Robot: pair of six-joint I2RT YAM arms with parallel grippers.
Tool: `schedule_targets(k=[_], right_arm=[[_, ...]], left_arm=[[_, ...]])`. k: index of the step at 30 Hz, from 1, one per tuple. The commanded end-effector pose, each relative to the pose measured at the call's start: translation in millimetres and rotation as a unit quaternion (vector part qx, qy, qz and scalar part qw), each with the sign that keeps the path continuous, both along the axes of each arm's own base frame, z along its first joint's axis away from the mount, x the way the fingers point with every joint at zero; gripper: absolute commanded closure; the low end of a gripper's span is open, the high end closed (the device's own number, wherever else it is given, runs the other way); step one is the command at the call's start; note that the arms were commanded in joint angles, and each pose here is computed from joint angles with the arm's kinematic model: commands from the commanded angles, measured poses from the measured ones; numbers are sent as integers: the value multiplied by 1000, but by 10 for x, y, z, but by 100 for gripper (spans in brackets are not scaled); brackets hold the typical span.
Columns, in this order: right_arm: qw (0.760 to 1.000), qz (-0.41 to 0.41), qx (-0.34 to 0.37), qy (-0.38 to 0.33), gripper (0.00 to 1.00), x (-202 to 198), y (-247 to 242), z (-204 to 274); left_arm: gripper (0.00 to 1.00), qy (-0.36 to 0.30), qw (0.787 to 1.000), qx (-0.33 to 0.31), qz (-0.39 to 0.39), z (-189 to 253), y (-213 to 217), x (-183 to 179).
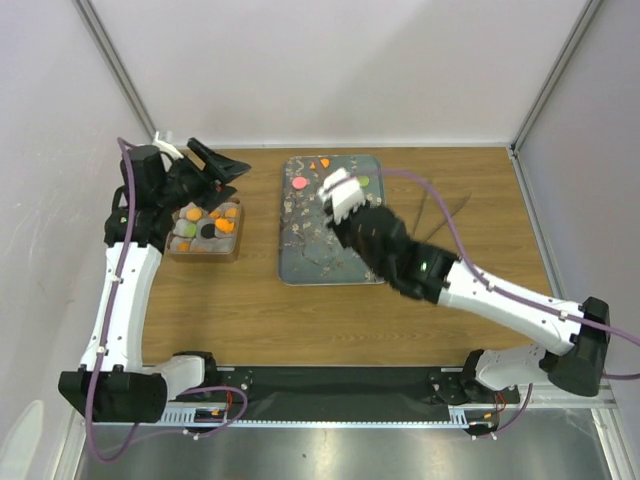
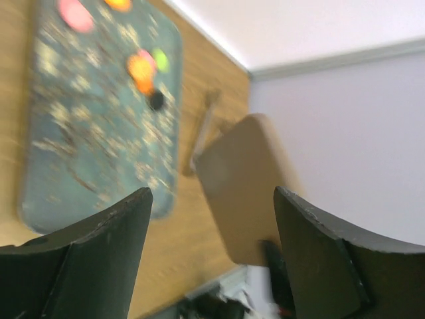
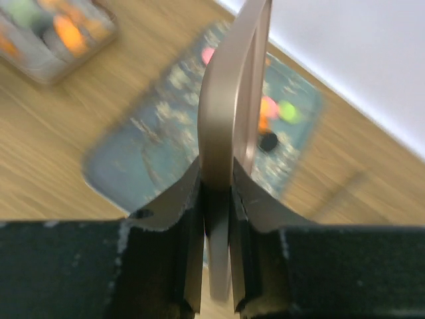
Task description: Pack the cookies
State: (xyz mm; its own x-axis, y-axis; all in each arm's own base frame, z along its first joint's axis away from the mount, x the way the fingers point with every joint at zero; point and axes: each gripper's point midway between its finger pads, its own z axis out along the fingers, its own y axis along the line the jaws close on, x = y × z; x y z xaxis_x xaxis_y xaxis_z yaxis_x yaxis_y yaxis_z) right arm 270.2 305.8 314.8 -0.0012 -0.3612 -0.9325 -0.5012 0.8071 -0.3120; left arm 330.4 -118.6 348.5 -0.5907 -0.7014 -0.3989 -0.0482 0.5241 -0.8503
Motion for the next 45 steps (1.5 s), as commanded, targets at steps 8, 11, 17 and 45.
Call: schedule_targets(k=[8,11,17,45], right_arm=[[850,249,378,269,100,650,928,585],[784,291,445,321,100,838,1175,599],[686,347,532,354,100,1247,1546,672],[599,277,606,444,100,2035,2474,-874]], left_arm=[[12,-53,924,276,261,-126,1543,246],[11,-29,896,315,313,-263,1872,286],[12,23,879,320,352,-620,2344,543],[37,137,888,245,365,-2001,2850,1217]])
